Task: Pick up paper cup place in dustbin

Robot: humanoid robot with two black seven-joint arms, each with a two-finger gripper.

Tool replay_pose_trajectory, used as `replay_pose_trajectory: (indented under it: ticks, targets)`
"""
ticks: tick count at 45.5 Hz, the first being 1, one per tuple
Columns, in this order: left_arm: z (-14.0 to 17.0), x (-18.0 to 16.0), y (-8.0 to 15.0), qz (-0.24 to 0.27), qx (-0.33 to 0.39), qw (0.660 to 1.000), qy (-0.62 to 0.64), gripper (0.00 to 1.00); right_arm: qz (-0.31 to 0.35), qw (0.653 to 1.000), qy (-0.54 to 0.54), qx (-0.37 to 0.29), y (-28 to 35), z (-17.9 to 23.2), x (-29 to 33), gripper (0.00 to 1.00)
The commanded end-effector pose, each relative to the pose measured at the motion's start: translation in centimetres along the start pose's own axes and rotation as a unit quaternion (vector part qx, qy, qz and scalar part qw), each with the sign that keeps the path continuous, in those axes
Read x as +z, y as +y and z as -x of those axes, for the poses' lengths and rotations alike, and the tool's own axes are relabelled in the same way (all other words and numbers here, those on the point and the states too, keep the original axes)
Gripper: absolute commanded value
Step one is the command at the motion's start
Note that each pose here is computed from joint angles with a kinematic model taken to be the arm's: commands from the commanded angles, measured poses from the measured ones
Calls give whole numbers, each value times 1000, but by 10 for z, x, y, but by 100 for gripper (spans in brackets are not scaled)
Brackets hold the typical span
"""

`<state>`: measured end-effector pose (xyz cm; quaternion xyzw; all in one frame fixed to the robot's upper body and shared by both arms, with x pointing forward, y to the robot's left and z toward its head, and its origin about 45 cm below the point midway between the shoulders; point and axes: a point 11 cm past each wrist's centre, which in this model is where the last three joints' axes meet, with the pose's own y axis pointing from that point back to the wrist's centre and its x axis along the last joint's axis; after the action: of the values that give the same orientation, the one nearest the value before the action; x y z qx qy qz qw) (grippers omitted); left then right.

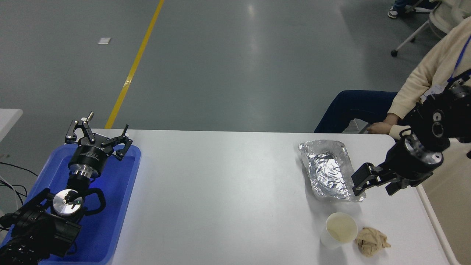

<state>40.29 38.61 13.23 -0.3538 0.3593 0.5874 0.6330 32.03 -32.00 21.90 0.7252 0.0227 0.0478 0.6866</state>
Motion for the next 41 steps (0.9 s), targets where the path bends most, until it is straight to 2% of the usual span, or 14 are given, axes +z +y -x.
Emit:
replay_pose_trajectory:
  ticks: [1, 17, 29, 37, 41]
  targets:
    - [0, 0, 0, 0, 0, 1000, 0, 100, 23, 999, 29, 10, -48, 11, -2, 88]
    - [0, 0, 0, 0, 0, 1000, 0, 100, -13, 999, 30, -5, -65, 19, -24, 90]
    - [0, 0, 0, 0, 0, 1000, 0, 100, -12, 999, 37, -19, -73, 28, -23, 89]
    - [0, 0, 0, 0, 0, 1000, 0, 100, -12, 999, 35, -27, -83, 37, -21, 72]
    - [0, 0, 0, 0, 0, 1000, 0, 100, -11, 999, 33, -26, -84, 37, -18, 53]
